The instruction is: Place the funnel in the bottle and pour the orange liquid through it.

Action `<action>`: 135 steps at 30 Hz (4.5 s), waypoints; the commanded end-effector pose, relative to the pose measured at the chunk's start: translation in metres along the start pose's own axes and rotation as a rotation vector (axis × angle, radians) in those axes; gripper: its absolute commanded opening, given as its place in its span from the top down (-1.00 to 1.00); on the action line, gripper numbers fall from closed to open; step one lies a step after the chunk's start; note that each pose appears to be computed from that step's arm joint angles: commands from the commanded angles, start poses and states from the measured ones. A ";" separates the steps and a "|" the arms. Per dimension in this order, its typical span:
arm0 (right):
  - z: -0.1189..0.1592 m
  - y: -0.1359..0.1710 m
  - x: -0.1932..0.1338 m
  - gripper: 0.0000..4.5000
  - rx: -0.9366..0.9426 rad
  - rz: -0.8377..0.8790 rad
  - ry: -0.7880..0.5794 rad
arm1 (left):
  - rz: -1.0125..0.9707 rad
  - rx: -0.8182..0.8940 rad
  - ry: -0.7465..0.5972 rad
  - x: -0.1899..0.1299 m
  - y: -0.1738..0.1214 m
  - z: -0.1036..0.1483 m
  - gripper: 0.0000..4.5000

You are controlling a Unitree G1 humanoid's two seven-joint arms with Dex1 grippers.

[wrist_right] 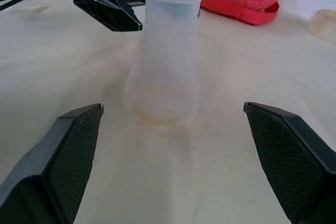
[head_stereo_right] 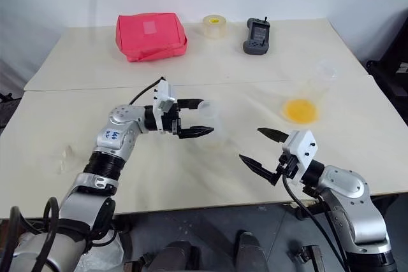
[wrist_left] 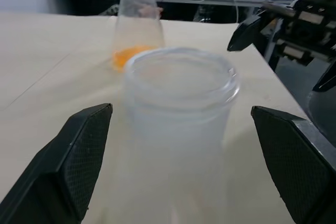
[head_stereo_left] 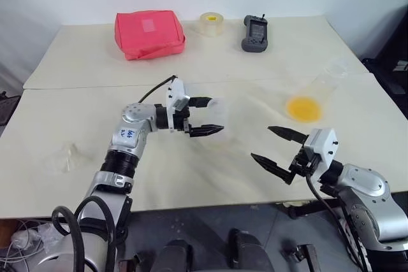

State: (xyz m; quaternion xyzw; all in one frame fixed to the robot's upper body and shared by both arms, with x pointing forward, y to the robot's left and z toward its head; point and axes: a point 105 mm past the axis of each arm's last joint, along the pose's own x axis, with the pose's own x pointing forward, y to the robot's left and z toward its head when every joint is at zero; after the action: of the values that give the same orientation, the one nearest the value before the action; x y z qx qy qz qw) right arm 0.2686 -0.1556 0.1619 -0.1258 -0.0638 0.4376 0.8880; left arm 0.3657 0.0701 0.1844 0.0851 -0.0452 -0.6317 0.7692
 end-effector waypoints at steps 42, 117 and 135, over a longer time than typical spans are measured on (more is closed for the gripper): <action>0.018 0.022 0.036 -1.00 0.142 0.580 -0.178 | 1.518 -0.250 -0.033 -0.278 -0.155 -0.033 -0.99; 0.061 0.009 0.002 -1.00 0.030 0.075 -0.161 | 0.012 0.244 0.019 -0.075 0.006 0.096 0.97; 0.055 0.014 -0.012 -1.00 0.026 -0.047 -0.158 | -0.236 0.463 0.165 -0.030 0.014 0.095 0.97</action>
State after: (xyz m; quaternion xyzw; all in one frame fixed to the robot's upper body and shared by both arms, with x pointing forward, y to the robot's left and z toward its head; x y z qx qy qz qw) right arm 0.2447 -0.1484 0.1969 -0.0640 -0.0962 0.4310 0.8949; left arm 0.3567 0.0951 0.2660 0.3023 -0.0940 -0.6894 0.6516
